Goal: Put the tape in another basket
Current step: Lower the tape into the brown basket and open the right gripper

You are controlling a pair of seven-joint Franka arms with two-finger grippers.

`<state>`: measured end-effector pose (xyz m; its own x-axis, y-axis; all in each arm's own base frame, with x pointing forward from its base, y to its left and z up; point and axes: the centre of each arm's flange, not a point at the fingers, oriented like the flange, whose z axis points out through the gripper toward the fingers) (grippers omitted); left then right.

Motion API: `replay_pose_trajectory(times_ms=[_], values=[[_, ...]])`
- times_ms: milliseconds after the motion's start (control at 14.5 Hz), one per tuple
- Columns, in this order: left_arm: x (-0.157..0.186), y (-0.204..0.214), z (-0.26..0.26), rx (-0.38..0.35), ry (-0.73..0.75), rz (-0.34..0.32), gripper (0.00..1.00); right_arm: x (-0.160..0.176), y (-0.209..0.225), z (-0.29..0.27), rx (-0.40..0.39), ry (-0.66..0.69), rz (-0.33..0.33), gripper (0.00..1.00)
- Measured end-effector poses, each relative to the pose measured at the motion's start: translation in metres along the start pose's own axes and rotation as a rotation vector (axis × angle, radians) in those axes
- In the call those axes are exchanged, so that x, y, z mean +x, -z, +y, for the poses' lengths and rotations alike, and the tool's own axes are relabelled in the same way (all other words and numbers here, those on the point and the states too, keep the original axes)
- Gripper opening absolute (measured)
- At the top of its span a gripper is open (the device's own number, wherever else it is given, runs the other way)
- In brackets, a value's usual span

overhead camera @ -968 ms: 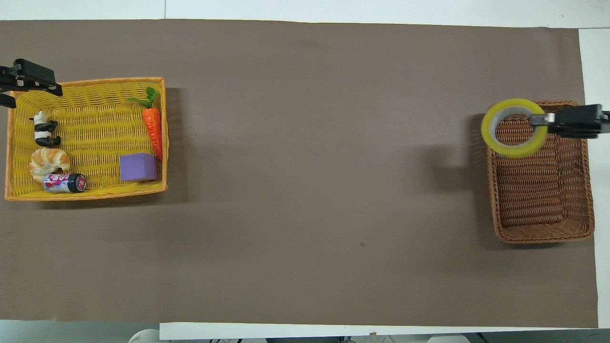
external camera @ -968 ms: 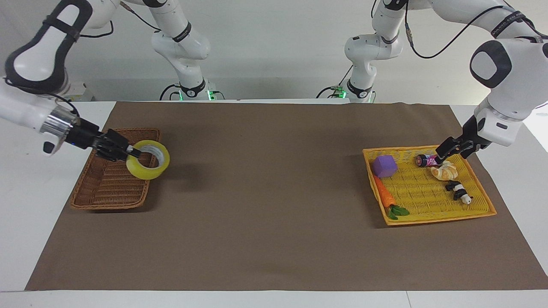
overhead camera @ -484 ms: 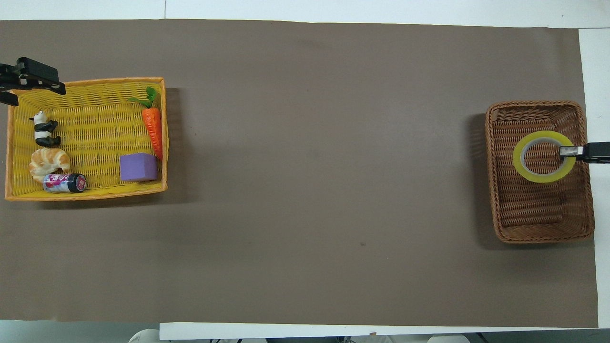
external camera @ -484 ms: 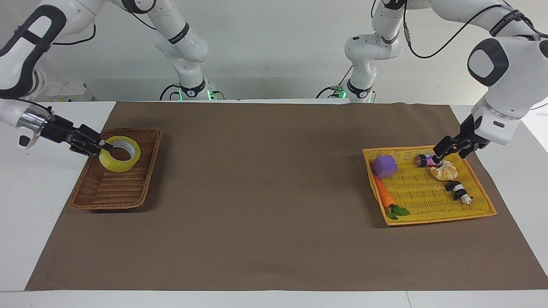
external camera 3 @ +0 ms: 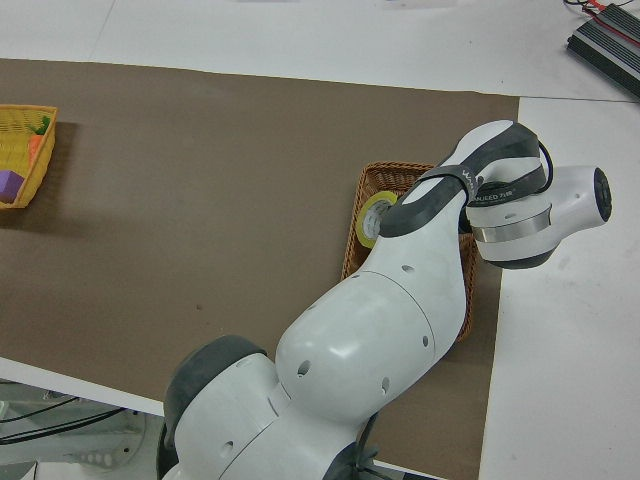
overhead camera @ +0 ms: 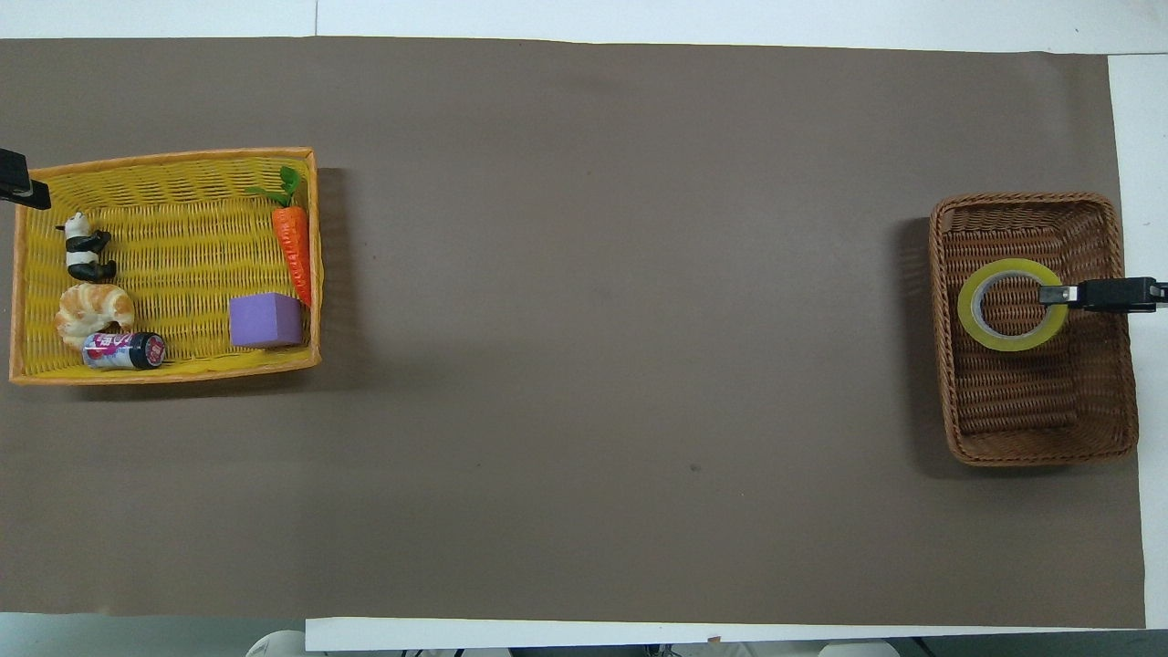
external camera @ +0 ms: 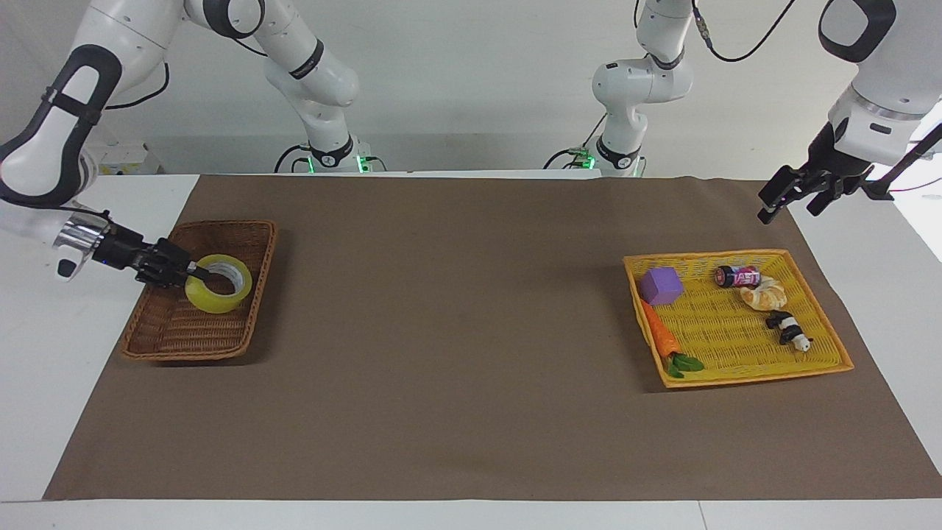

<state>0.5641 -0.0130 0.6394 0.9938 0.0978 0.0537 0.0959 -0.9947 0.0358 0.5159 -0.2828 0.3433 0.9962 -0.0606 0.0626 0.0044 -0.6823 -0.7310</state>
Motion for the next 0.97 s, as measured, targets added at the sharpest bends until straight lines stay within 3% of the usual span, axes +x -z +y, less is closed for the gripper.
replay_pose_trajectory(times_ms=[761, 968], values=[[0.003, -0.013, 0.005, 0.008, -0.009, -0.026, 1.00, -0.016, -0.014, 0.016, -0.032, 0.009, -0.031, 0.54], [0.003, -0.016, 0.003, 0.009, -0.005, -0.034, 1.00, -0.011, -0.011, 0.018, -0.078, 0.022, -0.006, 0.67]])
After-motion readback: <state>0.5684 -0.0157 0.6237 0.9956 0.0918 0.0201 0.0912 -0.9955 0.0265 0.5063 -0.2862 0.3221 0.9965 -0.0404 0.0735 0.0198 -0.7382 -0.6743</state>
